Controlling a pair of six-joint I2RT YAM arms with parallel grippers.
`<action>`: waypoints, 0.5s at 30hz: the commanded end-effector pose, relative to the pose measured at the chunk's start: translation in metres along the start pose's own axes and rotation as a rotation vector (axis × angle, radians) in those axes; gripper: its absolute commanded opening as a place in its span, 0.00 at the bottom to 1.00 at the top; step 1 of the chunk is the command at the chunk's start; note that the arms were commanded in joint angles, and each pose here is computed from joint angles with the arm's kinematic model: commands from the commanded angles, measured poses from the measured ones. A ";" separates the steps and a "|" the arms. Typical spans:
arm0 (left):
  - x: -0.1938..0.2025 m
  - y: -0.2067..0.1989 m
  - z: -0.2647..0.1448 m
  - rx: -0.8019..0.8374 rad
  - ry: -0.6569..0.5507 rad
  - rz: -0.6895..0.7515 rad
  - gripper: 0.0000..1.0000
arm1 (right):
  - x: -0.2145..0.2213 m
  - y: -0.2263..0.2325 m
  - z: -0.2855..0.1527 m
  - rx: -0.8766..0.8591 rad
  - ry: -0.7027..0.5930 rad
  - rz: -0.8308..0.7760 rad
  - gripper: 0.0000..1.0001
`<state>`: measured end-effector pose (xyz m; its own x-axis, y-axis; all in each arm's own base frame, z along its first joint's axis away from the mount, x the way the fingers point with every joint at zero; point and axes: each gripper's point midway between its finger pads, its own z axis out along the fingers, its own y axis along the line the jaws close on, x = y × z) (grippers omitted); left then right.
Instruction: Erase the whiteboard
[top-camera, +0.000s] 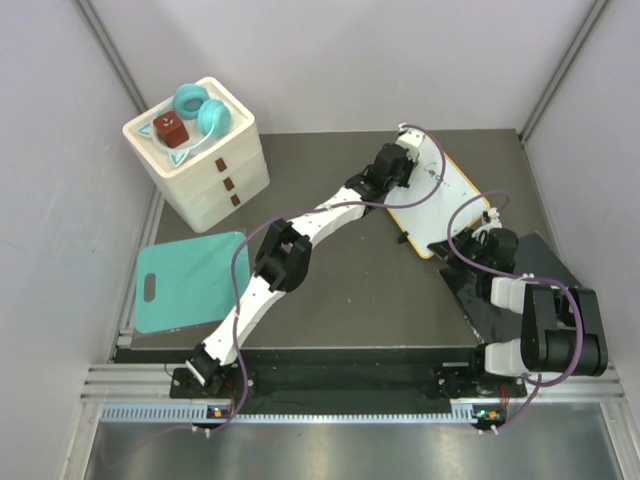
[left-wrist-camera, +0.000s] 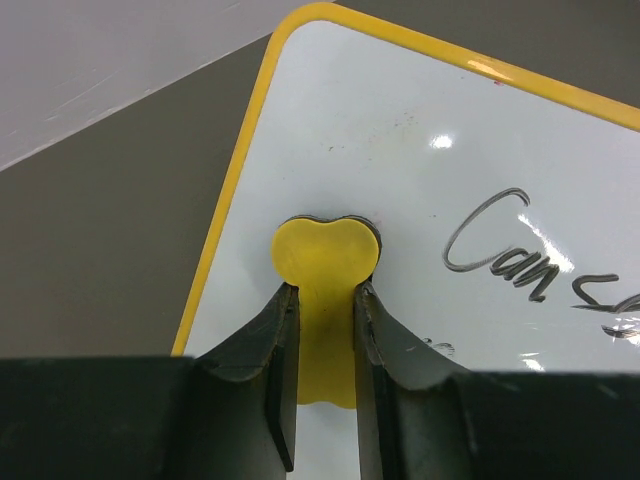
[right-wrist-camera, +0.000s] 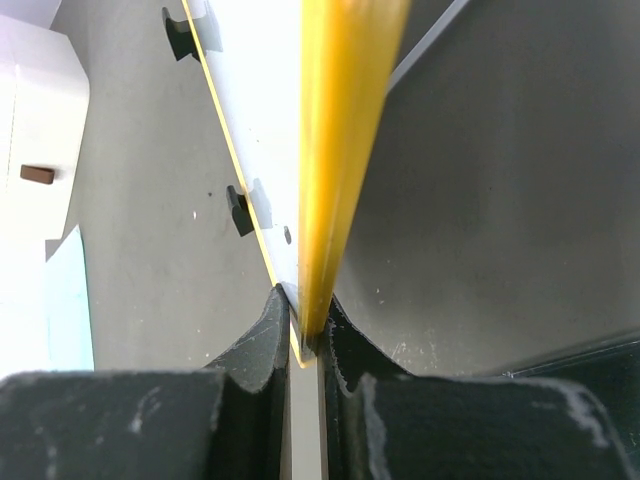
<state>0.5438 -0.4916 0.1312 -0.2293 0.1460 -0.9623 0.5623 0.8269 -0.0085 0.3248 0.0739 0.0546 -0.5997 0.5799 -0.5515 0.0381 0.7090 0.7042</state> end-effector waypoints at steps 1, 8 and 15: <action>0.058 -0.033 0.000 0.135 0.126 0.066 0.00 | 0.040 -0.012 -0.005 0.043 0.155 -0.011 0.00; -0.003 -0.074 -0.005 0.224 -0.069 0.056 0.00 | 0.041 -0.012 -0.005 0.040 0.157 -0.016 0.00; -0.035 -0.136 -0.025 0.428 -0.168 0.028 0.00 | 0.041 -0.011 -0.005 0.038 0.157 -0.017 0.00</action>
<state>0.5166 -0.5391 0.1576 -0.1126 0.0963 -0.9890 0.7121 0.7020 -0.0127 0.3250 0.0739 0.0548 -0.5993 0.5789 -0.5529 0.0368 0.7099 0.7034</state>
